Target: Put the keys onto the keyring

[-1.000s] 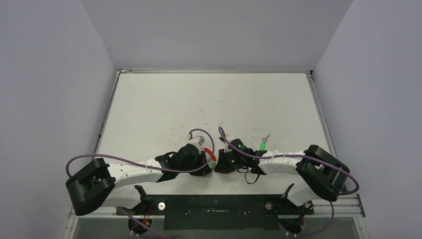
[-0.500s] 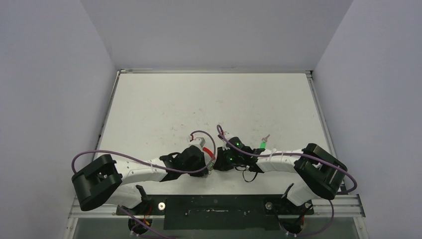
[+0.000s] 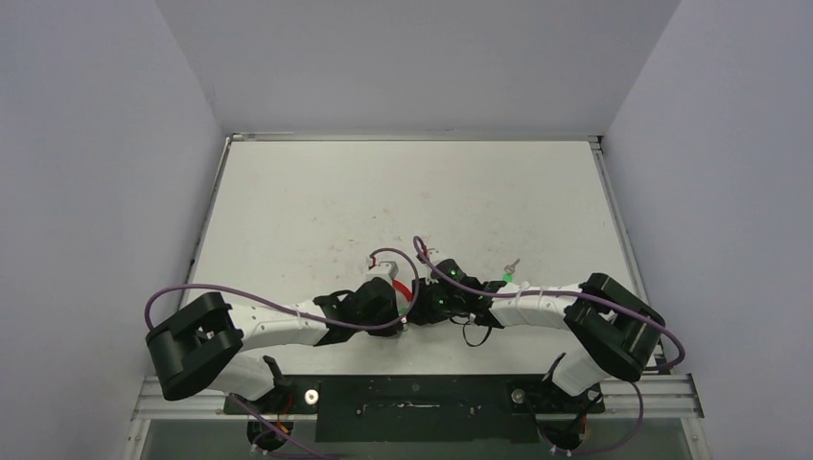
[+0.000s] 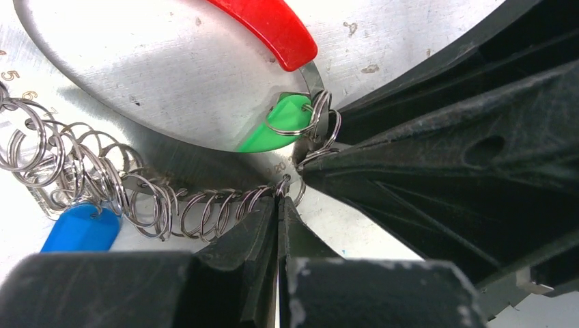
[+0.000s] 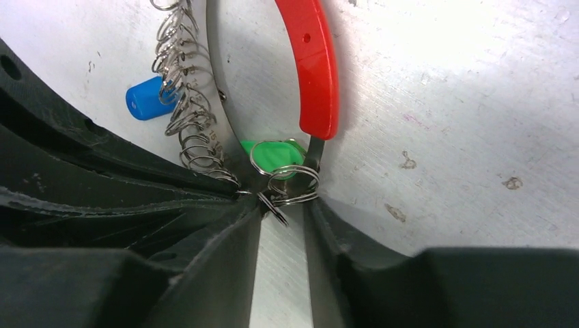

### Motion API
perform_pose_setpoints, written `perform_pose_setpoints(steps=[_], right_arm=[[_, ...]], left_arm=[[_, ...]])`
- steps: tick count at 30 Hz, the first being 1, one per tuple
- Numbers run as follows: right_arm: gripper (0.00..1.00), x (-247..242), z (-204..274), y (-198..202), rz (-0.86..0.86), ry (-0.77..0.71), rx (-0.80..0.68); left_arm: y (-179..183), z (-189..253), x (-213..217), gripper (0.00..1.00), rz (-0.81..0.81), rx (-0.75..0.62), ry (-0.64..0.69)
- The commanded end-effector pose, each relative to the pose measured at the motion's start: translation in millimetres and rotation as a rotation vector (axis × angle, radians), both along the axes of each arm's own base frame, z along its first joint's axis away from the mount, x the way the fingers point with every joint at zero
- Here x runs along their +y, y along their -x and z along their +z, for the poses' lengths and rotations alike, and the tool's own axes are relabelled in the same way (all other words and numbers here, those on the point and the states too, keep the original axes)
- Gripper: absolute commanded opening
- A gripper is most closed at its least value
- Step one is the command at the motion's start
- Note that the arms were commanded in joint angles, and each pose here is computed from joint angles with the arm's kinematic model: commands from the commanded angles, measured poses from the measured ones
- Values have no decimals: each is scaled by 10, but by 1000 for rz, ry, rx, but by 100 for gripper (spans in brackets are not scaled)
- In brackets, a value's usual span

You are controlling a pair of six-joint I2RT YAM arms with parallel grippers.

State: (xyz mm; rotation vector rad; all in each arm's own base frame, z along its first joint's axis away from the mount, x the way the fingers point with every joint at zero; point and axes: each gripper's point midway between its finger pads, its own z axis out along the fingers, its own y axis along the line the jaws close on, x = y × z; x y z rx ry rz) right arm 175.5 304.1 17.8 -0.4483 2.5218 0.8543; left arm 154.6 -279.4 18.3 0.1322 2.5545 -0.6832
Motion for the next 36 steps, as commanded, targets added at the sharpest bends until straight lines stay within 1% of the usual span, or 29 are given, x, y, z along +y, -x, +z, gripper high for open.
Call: perform_pose_setpoints(steps=[1, 5, 10, 14, 17, 21, 25, 29, 32, 34, 36], right_arm=[[35, 47, 399, -199, -52, -82, -120], [38, -114, 518, -142, -89, -110, -135], [38, -212, 563, -3, -110, -168, -107], [36, -205, 528, 103, -113, -221, -62], [34, -177, 510, 163, -119, -268, -25], [30, -111, 519, 216, -139, -348, 27], [23, -91, 467, 241, -172, -394, 67], [20, -86, 414, 266, -202, -427, 104], [20, -93, 381, 273, -228, -447, 125], [22, -88, 374, 281, -239, -460, 136], [28, -74, 372, 282, -250, -473, 145]], left_arm=[[53, -7, -62, 0, -13, 9, 22], [58, 38, -93, 0, 4, 8, 75], [61, 78, -104, 0, 56, 33, 129], [74, 110, -162, 0, 88, 62, 208], [84, 146, -208, 0, 99, 79, 268], [84, 174, -218, 0, 115, 95, 301], [77, 205, -215, 0, 134, 110, 337], [46, 259, -193, 0, 178, 128, 416], [50, 296, -159, 0, 208, 155, 487], [41, 317, -131, 0, 232, 167, 532], [35, 322, -99, 0, 247, 179, 560]])
